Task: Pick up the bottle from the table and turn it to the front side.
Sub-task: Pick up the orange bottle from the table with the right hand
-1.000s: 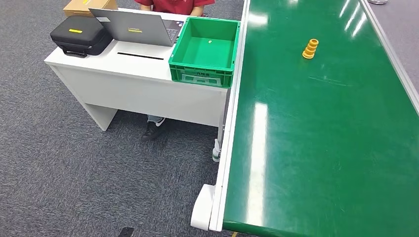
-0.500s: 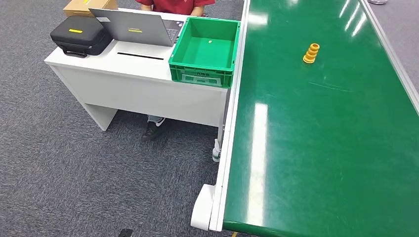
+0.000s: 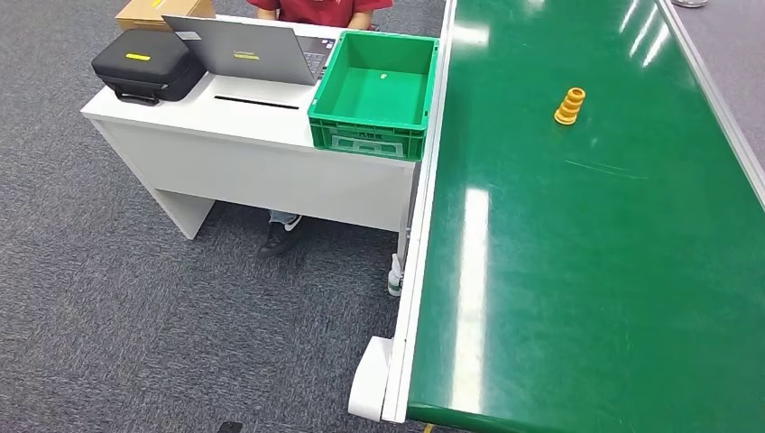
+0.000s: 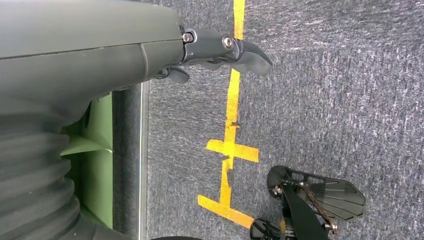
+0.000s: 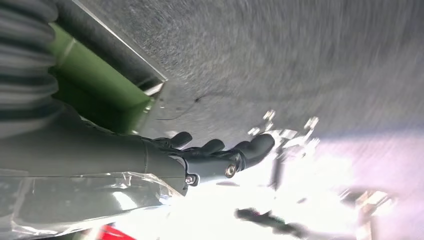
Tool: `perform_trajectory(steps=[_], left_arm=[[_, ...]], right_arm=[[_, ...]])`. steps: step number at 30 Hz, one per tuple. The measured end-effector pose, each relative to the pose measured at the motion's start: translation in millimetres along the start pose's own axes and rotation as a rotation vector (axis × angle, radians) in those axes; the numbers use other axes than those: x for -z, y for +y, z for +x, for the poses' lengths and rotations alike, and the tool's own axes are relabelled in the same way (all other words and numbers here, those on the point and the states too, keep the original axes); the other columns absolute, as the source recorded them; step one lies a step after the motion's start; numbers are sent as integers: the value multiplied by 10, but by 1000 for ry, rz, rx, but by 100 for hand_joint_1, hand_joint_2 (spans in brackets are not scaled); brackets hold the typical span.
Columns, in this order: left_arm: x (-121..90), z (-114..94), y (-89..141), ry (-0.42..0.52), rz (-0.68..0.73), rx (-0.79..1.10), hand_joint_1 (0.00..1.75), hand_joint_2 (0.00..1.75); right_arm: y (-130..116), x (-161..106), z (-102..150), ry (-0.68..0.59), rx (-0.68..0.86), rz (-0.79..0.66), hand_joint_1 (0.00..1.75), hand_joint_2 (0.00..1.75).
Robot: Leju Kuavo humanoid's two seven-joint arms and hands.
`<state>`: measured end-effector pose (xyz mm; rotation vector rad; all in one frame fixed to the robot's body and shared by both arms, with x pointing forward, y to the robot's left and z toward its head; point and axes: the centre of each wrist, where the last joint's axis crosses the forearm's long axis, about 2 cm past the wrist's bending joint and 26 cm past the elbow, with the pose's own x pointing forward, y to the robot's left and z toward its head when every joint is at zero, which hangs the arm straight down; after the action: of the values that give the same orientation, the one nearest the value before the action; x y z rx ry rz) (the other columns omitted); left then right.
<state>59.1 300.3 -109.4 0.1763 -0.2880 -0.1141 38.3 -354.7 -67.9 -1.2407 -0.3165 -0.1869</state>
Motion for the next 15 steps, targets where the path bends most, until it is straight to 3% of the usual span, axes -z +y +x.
perform_trajectory(steps=[7,15], left_arm=[[0,0,0,2,0,0,0,175],[-3,-17,0,7,4,-14,0,175]], right_arm=[[-509,284,5,1,186,-296,0,0],[-809,415,134,-200,445,-581,0,0]])
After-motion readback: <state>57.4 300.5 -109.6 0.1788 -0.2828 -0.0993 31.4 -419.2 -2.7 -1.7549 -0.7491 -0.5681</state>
